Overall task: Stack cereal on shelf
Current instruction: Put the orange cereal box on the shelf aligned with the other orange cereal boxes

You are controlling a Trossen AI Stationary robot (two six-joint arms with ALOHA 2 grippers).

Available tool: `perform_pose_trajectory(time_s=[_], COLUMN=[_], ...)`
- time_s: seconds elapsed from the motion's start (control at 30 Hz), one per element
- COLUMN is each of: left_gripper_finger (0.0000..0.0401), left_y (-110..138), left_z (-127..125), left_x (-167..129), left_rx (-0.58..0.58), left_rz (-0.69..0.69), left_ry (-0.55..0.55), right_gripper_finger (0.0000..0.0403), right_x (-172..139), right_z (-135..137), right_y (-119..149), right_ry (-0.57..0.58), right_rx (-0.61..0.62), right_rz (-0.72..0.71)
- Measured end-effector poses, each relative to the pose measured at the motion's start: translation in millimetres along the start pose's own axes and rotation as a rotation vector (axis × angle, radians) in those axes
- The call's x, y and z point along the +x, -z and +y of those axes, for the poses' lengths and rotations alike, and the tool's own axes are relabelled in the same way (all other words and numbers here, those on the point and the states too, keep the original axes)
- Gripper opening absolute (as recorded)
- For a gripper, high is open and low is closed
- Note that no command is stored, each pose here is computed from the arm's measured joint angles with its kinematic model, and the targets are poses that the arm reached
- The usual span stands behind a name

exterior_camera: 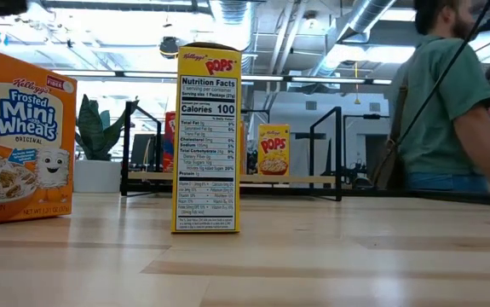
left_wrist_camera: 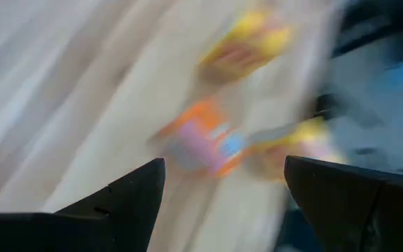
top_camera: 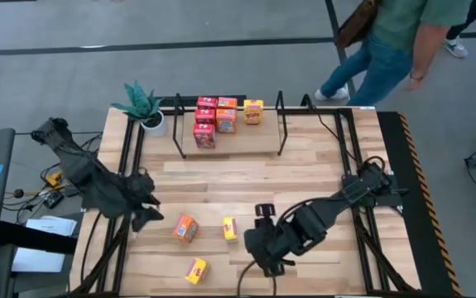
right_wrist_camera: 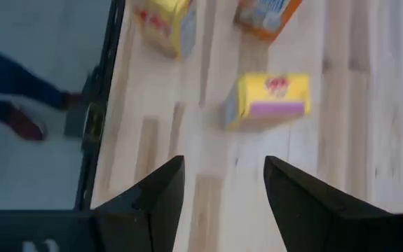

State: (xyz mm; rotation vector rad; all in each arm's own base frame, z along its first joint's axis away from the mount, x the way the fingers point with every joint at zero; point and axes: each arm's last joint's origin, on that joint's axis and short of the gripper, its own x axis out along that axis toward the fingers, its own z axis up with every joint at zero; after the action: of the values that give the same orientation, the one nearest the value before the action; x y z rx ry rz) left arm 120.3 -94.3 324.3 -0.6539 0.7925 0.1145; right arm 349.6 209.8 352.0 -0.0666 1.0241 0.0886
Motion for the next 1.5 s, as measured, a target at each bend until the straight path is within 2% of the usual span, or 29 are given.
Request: perform_pose_trajectory(time_s=[0.13,0.3,0.47,0.63,0.77,1.0,1.5], left_gripper_finger=[0.0286,0.0286,0.0286,0.0286,0.0286,0.0286,0.0286], left_y=[28,87,136,157,158,140,77], left_z=[-15,-43,-47,-50,-45,-39,-22], left_x=[31,78,114,142,156,170,200], left_rx=[-0.115,-0.108,-0.169,-0.224,-0.222,-0.194,0.031], left_rz=[0.142,0.144,0.077,-0.03,-0.089,-0.204,-0.294], left_ry=[-0.301,-0.41,-0.539,-0.504,-0.54,-0.571,-0.697], right_gripper_finger=[0.0215,0.0211,0.0206,0.0201,0.0197,0.0189,0.0177], right_x=[3,4,5,6,7,8,10], right_z=[-10,-16,-22,-26,-31,-33,-45], right_y=[-8,-10,-13,-17,-21,-22,-31], right_ry=[0.001,0.01,0.016,0.015,0.014,0.013,0.018], right_rx=[0.025,0.019,0.007,0.002,0.014,0.023,0.015], right_rz=[-0.04,-0.039,-0.043,-0.067,-0.091,-0.094,-0.149])
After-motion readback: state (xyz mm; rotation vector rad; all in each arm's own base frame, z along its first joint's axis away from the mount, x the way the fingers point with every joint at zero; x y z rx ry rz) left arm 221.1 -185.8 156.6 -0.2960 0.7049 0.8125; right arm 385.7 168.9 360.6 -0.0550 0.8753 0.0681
